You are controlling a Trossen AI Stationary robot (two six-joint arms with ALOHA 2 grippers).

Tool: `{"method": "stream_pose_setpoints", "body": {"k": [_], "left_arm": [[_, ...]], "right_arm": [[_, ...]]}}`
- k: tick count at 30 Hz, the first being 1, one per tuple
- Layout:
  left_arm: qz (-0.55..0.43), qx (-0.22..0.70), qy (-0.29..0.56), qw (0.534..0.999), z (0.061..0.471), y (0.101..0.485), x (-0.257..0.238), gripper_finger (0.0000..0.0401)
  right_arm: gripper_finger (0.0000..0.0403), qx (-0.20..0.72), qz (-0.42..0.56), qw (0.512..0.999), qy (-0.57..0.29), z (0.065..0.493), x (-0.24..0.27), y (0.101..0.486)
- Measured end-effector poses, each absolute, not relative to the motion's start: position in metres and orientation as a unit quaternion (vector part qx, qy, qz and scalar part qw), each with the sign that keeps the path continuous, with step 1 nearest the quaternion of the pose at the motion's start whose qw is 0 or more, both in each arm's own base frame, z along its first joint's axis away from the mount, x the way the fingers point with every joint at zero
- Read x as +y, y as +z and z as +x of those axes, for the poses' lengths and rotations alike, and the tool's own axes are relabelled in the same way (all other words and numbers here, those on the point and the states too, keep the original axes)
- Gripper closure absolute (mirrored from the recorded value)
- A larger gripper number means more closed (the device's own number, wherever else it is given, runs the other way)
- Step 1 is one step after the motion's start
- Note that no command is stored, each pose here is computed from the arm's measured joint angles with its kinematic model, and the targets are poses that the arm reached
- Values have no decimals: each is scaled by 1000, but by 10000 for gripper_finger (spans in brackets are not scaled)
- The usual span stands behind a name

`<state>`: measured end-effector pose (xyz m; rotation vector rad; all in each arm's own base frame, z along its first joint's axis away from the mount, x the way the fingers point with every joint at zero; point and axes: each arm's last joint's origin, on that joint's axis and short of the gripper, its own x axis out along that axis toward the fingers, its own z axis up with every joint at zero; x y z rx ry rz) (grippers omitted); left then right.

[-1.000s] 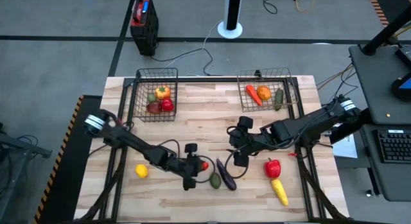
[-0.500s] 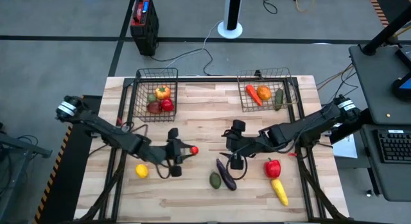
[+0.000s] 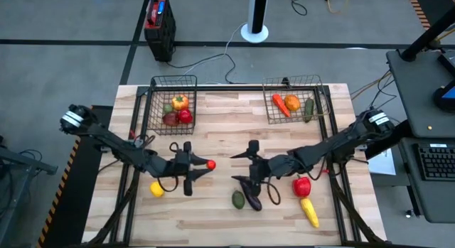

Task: Sort produce into baskets
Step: Put the red tomato into the left wire basket

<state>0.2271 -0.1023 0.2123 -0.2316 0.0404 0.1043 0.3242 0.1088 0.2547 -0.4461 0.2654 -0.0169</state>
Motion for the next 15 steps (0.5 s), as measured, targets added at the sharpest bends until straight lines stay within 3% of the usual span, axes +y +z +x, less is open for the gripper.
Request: {"method": "stream_pose_setpoints", "body": {"k": [15], "left_arm": [[-195,-18,45,980,240,236,-109,292]], "right_arm": [[78,123,-314,941,-40,369,123,264]]}}
